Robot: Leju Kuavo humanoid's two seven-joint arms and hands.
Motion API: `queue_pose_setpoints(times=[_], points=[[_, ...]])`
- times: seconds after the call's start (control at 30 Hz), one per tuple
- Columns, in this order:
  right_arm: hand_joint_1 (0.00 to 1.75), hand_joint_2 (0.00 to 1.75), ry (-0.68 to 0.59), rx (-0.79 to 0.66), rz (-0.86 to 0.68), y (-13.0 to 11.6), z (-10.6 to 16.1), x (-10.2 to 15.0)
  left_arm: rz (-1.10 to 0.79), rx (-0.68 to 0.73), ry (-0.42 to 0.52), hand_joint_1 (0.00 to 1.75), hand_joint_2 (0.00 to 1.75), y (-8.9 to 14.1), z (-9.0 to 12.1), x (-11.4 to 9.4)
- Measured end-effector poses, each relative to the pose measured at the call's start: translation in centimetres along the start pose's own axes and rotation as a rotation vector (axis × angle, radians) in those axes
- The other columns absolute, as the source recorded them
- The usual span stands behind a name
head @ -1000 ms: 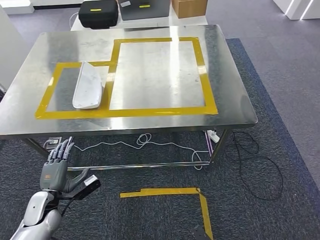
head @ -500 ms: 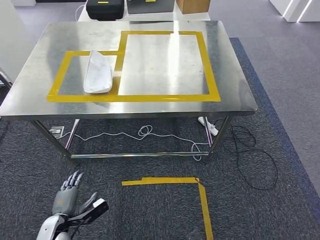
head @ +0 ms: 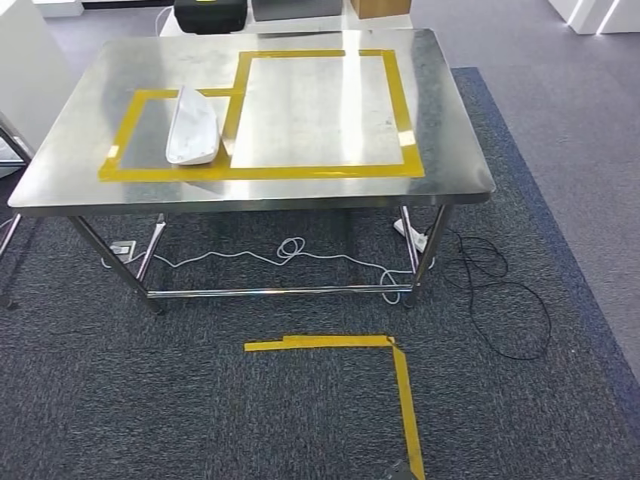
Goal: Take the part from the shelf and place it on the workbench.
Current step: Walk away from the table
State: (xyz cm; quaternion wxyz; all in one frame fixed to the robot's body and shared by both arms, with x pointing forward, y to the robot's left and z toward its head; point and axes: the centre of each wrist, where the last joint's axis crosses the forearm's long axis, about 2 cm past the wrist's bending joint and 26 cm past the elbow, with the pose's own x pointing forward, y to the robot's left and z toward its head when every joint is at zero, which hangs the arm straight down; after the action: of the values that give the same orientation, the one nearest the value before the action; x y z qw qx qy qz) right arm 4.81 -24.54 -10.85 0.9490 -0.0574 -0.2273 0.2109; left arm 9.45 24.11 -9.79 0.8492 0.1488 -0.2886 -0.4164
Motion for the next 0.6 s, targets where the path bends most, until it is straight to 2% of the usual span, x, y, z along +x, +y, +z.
queue_pose_setpoints(times=[0.27, 0.6], points=[[0.0, 0.0, 0.003, -0.01, -0.016, 0.1, 0.1, -0.3, 0.053, -0.034, 0.123, 0.0, 0.0, -1.8, 1.0, -0.8], [0.0, 0.0, -0.004, -0.021, -0.029, 0.1, 0.2, -0.5, 0.107, -0.023, 0.166, 0.0, 0.0, -2.7, 1.5, -1.0]])
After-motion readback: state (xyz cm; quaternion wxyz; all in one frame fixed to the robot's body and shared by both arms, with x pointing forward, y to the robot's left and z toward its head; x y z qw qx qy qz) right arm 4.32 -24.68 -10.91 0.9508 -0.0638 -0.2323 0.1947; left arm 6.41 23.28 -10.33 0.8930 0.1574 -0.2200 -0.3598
